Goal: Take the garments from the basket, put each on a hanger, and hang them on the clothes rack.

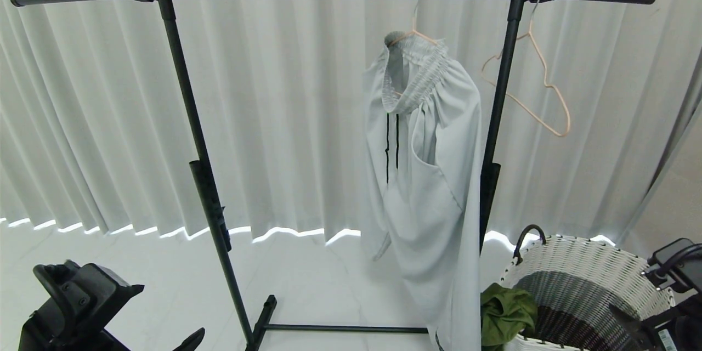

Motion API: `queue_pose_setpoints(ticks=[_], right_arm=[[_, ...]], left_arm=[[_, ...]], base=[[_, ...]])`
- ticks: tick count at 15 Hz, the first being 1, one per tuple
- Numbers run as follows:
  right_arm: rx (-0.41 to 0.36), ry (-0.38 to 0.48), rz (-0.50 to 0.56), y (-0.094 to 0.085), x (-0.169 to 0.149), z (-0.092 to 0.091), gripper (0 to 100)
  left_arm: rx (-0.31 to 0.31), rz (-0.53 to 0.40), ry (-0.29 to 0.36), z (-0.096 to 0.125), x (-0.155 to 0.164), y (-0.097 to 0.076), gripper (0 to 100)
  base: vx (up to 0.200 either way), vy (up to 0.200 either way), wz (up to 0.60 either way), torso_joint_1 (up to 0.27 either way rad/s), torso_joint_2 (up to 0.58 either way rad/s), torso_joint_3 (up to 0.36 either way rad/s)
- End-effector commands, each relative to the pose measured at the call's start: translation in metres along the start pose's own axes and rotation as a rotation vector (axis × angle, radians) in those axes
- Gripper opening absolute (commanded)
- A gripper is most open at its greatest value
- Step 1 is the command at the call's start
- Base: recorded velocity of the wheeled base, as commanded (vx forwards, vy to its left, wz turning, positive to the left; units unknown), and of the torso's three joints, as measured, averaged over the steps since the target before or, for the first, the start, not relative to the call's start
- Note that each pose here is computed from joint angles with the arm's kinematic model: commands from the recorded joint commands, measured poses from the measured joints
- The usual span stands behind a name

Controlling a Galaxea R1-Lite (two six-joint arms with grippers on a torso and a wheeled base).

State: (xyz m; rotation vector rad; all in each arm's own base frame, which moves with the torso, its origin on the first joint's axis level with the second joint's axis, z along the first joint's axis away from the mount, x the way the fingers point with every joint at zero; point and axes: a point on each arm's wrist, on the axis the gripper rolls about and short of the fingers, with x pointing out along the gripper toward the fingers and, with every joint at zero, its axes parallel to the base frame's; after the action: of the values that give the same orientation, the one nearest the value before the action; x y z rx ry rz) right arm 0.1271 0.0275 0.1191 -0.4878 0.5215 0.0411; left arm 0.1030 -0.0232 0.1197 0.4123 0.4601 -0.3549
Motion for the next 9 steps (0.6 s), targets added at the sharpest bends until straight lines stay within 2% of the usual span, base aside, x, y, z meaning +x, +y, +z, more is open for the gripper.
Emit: queue_pose_setpoints(ticks=[1,5,9], right_arm=[[-0.022,0.082,0.027,0.006,0.013,-0.005,100],[-0.030,0.177,0.065,0.014,0.029,-0.011,100],[-0.015,0.292,0.213,0.031,0.049,-0.022,100]], left_arm=[[0.001,0.000,-0.002,0.001,0.000,0.000,100],[0.001,0.002,-0.006,0.006,0.003,0.003,100],[0.028,-0.018,-0.020,0.011,0.004,0.001,100]], base=[[0.200,0.000,0.00,0.007,0.00,0.002],[0.200,0.000,0.00,0.000,0.00,0.000],[0.000,0.000,0.00,0.000,0.00,0.000]])
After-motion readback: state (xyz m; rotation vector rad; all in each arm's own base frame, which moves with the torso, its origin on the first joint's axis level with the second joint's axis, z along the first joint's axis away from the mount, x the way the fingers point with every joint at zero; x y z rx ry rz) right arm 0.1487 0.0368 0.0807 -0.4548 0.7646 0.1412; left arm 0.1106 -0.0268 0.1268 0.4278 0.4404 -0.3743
